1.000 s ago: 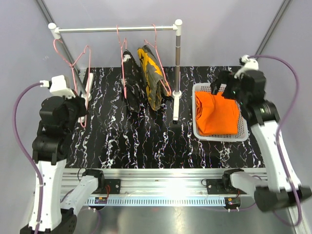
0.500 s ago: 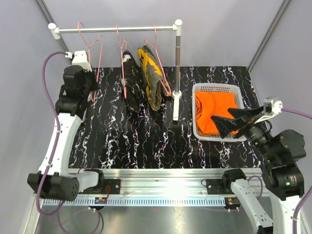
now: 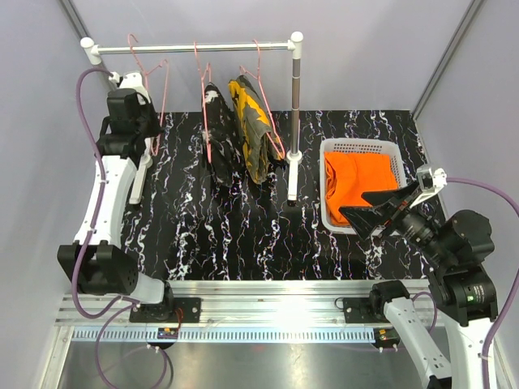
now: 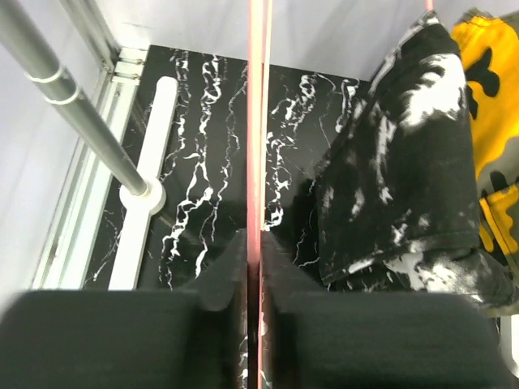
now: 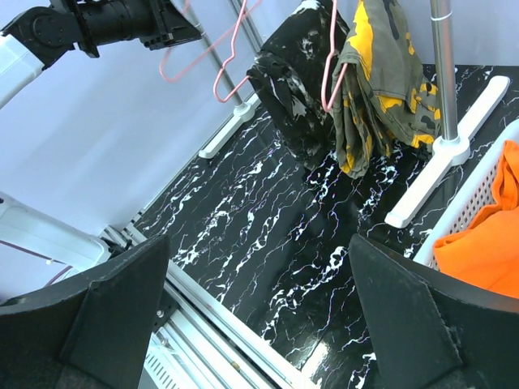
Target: Remove the trousers from the hanger
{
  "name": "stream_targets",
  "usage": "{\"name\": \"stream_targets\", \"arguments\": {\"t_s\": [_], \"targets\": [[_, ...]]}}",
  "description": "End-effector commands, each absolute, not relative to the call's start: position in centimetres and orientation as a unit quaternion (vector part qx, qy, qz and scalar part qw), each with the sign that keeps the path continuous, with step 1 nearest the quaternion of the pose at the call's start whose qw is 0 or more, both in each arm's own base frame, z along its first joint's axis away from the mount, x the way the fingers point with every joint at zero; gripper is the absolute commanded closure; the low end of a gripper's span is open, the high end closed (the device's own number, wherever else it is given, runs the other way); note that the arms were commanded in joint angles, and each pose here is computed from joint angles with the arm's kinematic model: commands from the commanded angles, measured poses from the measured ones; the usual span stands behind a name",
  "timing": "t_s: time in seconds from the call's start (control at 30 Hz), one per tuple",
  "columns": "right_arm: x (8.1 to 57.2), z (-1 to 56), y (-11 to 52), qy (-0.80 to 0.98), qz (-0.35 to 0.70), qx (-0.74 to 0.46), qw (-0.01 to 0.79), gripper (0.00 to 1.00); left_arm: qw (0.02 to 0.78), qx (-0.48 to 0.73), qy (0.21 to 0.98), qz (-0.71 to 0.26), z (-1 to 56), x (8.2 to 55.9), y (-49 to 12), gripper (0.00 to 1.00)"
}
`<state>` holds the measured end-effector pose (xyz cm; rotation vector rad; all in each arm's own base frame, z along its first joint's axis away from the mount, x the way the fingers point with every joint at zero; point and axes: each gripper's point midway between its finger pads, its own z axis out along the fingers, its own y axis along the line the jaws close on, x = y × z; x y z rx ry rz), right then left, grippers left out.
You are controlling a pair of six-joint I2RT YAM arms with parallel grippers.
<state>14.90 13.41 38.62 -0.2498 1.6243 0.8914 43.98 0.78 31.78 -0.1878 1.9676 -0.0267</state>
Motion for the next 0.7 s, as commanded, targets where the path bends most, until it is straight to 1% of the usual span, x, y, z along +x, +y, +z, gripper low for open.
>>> {"name": "stream_targets", "arguments": {"t_s": [0.0, 0.03, 0.07, 0.1, 0.13, 0.17, 0.2, 0.33, 0.4, 0.43, 0.47, 0.53, 0.6, 0.63, 0.67], "targets": [[13.9, 40.4, 13.5, 0.682, 0.387, -0.126, 0.608, 0.01, 0.577, -0.100, 0.810, -0.016, 34.5, 43.4, 1.6, 0.64], [13.9, 40.4, 13.4, 0.684, 0.383, -0.126, 0.608, 0.01, 0.578, -0.105, 0.809, -0.014, 34.8, 43.2, 1.8, 0.54], [14.1, 40.4, 13.3, 0.686, 0.379, -0.122, 0.609, 0.01, 0.587, -0.108, 0.803, -0.014, 36.0, 42.4, 1.9, 0.42], [14.2, 40.5, 13.2, 0.686, 0.376, -0.120, 0.611, 0.01, 0.592, -0.112, 0.798, -0.012, 36.6, 42.0, 2.0, 0.23], [14.3, 40.5, 13.1, 0.687, 0.375, -0.117, 0.611, 0.00, 0.602, -0.112, 0.790, -0.014, 37.5, 41.4, 2.0, 0.15], [14.5, 40.4, 13.0, 0.689, 0.372, -0.110, 0.612, 0.01, 0.610, -0.110, 0.784, -0.017, 38.1, 41.0, 1.9, 0.09], [14.7, 40.2, 12.9, 0.692, 0.371, -0.105, 0.611, 0.01, 0.628, -0.108, 0.771, -0.021, 39.7, 39.8, 1.7, 0.01], [15.4, 39.5, 12.4, 0.702, 0.366, -0.073, 0.606, 0.01, 0.650, -0.100, 0.751, -0.060, 42.4, 37.4, 0.4, 0.01], [14.9, 39.5, 12.7, 0.699, 0.373, -0.084, 0.604, 0.01, 0.659, -0.080, 0.742, -0.096, 43.0, 36.7, -1.2, 0.01], [14.1, 39.7, 13.0, 0.691, 0.382, -0.095, 0.607, 0.01, 0.675, -0.061, 0.724, -0.127, 44.5, 35.8, -2.7, 0.01], [14.2, 39.5, 13.0, 0.692, 0.384, -0.095, 0.604, 0.00, 0.679, -0.057, 0.719, -0.133, 44.7, 35.5, -3.2, 0.01], [13.9, 39.3, 12.9, 0.691, 0.388, -0.084, 0.604, 0.01, 0.676, -0.023, 0.717, -0.167, 44.6, 34.9, -6.3, 0.01], [14.4, 38.5, 12.3, 0.705, 0.376, -0.059, 0.598, 0.01, 0.670, 0.001, 0.720, -0.181, 44.5, 34.7, -9.0, 0.01], [14.6, 38.1, 12.2, 0.712, 0.370, -0.052, 0.594, 0.01, 0.672, 0.008, 0.720, -0.174, 44.7, 34.8, -9.5, 0.01], [15.0, 37.8, 11.9, 0.719, 0.363, -0.044, 0.590, 0.01, 0.657, 0.011, 0.736, -0.166, 43.6, 35.3, -10.2, 0.01]]}}
